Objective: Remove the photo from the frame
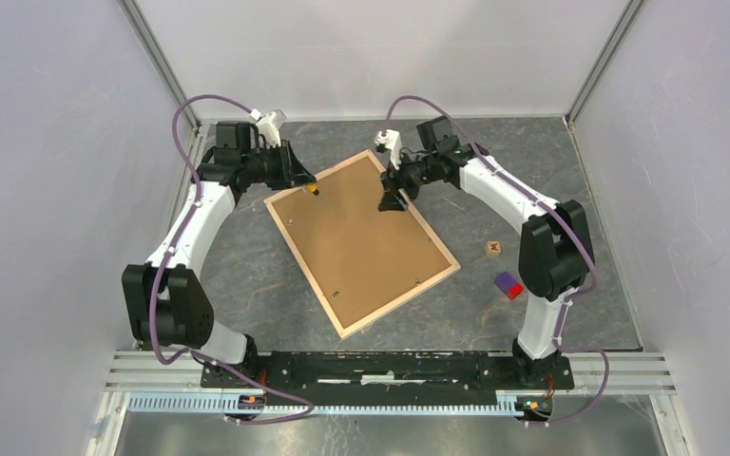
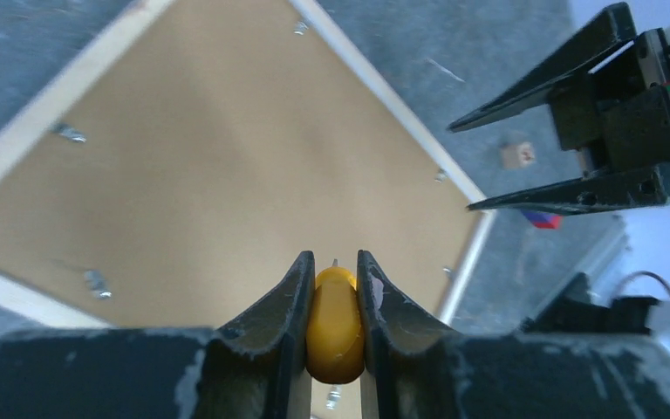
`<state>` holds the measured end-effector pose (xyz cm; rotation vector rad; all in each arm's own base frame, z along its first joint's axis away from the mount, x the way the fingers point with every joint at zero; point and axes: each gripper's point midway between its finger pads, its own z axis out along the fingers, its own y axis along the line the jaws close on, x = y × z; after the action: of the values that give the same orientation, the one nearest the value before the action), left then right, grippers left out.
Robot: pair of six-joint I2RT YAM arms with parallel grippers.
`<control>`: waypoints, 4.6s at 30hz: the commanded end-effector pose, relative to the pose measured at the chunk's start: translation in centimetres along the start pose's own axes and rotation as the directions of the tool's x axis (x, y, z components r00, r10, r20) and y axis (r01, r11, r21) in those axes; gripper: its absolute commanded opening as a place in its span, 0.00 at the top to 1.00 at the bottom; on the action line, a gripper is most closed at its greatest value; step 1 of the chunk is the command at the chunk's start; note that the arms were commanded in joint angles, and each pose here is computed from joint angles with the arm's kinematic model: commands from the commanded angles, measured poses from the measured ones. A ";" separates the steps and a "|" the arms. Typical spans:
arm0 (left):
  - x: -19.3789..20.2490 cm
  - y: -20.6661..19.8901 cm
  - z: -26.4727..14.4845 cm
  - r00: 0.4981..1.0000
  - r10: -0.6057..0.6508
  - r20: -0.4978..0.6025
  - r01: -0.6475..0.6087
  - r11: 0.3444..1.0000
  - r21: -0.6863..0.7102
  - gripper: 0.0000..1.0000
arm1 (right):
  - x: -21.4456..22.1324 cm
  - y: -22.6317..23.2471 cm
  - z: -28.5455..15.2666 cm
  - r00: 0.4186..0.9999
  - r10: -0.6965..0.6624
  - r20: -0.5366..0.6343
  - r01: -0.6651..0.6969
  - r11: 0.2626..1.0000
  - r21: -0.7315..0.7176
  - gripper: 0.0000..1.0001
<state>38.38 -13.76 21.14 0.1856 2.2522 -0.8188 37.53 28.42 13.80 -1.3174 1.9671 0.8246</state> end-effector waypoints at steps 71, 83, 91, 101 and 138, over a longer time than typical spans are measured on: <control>5.4 3.7 -4.2 0.988 0.048 -0.147 -0.081 0.970 -0.230 0.98 | -5.1 0.6 -0.2 0.993 -0.044 0.108 0.034 0.995 0.098 0.38; 3.8 9.3 -4.6 0.972 0.151 -0.182 -0.219 0.861 -0.459 0.98 | 1.3 -7.5 -3.5 0.993 0.107 -0.052 -0.072 0.887 0.456 0.02; 4.2 10.2 -3.1 0.967 0.143 -0.211 -0.225 0.867 -0.444 0.98 | 5.0 -7.6 -2.3 0.979 0.174 -0.104 -0.108 0.881 0.461 0.02; 4.1 10.9 -0.5 0.970 0.118 -0.213 -0.200 0.884 -0.422 0.98 | 7.7 -8.4 -0.9 0.953 0.260 -0.157 -0.155 0.861 0.484 0.04; 8.2 12.4 1.9 0.931 0.159 -0.329 -0.306 0.831 -0.465 0.98 | 10.2 -8.3 0.1 0.934 0.292 -0.206 -0.163 0.862 0.480 0.15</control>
<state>38.24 -6.19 8.30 0.2646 2.5780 -0.0999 42.09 20.28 4.94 -0.9699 2.3801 0.2574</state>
